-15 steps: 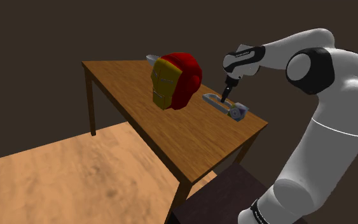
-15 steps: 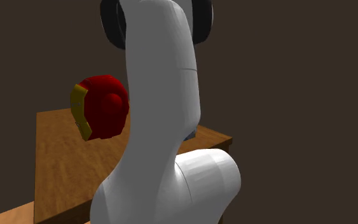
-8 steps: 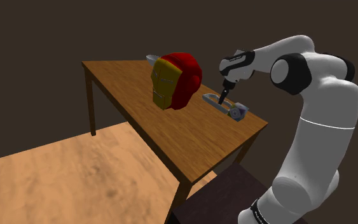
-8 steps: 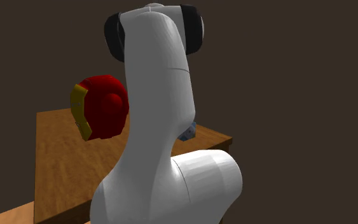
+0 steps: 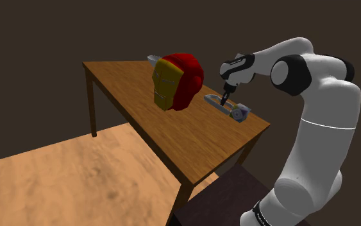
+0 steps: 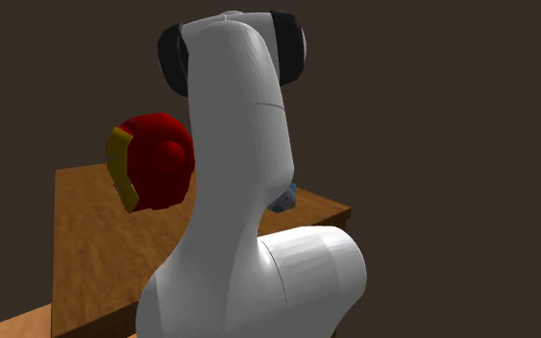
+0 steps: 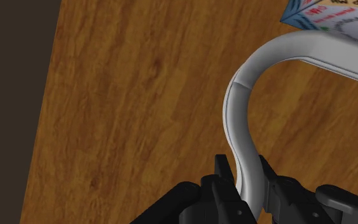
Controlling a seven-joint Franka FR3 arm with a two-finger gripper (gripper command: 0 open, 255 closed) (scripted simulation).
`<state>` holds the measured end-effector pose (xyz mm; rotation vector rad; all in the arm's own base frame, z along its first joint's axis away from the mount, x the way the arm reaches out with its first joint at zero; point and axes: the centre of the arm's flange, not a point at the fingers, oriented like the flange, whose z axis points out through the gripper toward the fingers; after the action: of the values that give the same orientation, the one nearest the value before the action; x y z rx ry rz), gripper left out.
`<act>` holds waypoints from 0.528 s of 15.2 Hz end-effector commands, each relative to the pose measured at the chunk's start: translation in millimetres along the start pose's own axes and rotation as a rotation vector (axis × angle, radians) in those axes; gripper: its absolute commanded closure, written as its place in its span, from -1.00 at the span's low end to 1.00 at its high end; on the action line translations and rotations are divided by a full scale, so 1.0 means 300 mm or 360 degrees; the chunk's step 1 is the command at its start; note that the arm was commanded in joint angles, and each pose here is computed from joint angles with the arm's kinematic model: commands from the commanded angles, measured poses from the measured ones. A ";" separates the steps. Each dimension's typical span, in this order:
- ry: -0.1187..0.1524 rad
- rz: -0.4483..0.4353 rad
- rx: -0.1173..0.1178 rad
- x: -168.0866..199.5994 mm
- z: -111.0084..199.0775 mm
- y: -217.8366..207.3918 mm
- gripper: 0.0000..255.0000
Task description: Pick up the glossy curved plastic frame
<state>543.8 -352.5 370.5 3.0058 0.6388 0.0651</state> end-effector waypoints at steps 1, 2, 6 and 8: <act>-0.0002 0.0001 0.0000 -0.001 0.003 0.001 1.00; -0.0002 0.0001 0.0000 -0.001 0.004 0.001 1.00; -0.0002 0.0001 0.0000 -0.002 0.003 0.000 1.00; -0.0002 0.0001 0.0000 -0.002 -0.014 0.003 1.00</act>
<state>543.5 -353.1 372.3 3.0054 0.6387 0.0648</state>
